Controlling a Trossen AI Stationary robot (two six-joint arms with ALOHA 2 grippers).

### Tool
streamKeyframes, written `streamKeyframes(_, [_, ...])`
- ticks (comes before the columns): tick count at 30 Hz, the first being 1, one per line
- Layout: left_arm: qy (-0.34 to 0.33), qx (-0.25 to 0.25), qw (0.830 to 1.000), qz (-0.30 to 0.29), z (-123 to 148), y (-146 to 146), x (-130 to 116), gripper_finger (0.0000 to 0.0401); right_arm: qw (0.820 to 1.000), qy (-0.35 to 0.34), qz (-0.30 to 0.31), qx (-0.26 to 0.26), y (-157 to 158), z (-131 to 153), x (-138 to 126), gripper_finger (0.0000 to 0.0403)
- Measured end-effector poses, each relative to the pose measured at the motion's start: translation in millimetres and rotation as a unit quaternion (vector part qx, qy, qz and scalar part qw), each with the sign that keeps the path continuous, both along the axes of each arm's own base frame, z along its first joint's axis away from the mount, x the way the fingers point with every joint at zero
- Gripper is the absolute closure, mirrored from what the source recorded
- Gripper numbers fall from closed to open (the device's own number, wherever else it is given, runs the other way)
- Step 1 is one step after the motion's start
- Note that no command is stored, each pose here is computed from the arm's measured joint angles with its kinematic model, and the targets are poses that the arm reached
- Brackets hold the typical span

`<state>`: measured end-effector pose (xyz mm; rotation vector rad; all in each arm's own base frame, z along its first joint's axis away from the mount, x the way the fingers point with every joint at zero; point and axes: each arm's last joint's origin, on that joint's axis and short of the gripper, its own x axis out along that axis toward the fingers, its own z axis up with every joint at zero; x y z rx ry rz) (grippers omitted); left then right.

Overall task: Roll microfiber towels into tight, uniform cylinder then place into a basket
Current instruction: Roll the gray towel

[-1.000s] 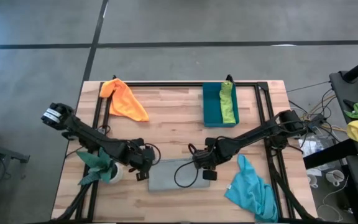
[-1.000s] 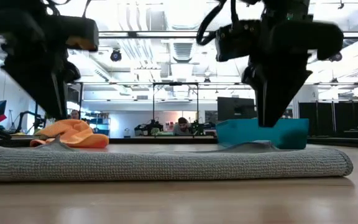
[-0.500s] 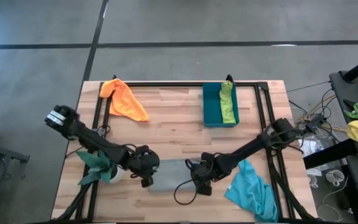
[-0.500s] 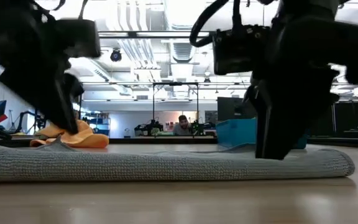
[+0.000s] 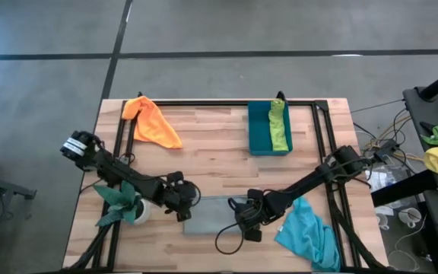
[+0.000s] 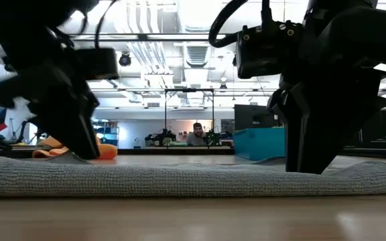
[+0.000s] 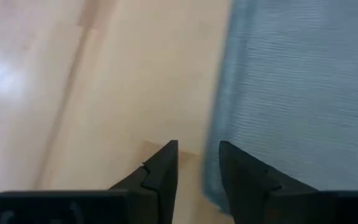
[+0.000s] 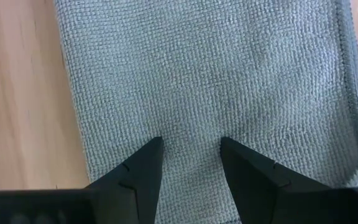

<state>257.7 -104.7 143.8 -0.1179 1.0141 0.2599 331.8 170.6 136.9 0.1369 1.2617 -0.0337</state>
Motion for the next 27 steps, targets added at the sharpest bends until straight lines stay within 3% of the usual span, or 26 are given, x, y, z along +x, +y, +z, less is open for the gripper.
streamKeyframes(3, [0.022,0.016,1.000,0.007,-9,8,3,0.0339,1.000,-0.001,0.004,-0.001,2,0,-1,0.0246])
streamKeyframes(7, [0.041,-0.013,0.999,0.006,-2,12,2,0.0393,1.000,-0.001,0.005,0.000,4,0,-2,0.0251])
streamKeyframes(12, [-0.012,-0.093,0.995,-0.014,31,2,-6,0.0379,1.000,-0.001,0.008,0.000,5,0,-3,0.0252])
streamKeyframes(15, [-0.017,-0.112,0.994,-0.003,33,-4,-13,0.0377,1.000,-0.001,0.007,0.001,5,0,-3,0.0254])
streamKeyframes(20, [-0.008,-0.161,0.982,0.097,28,-3,-16,0.0377,1.000,-0.001,0.007,0.000,5,0,-3,0.0259])
streamKeyframes(24, [0.001,-0.208,0.958,0.199,23,-2,-17,0.0377,1.000,-0.001,0.008,0.000,5,0,-3,0.0259])
streamKeyframes(27, [0.004,-0.223,0.948,0.227,21,-2,-16,0.0377,1.000,-0.001,0.009,0.000,5,0,-3,0.0257])
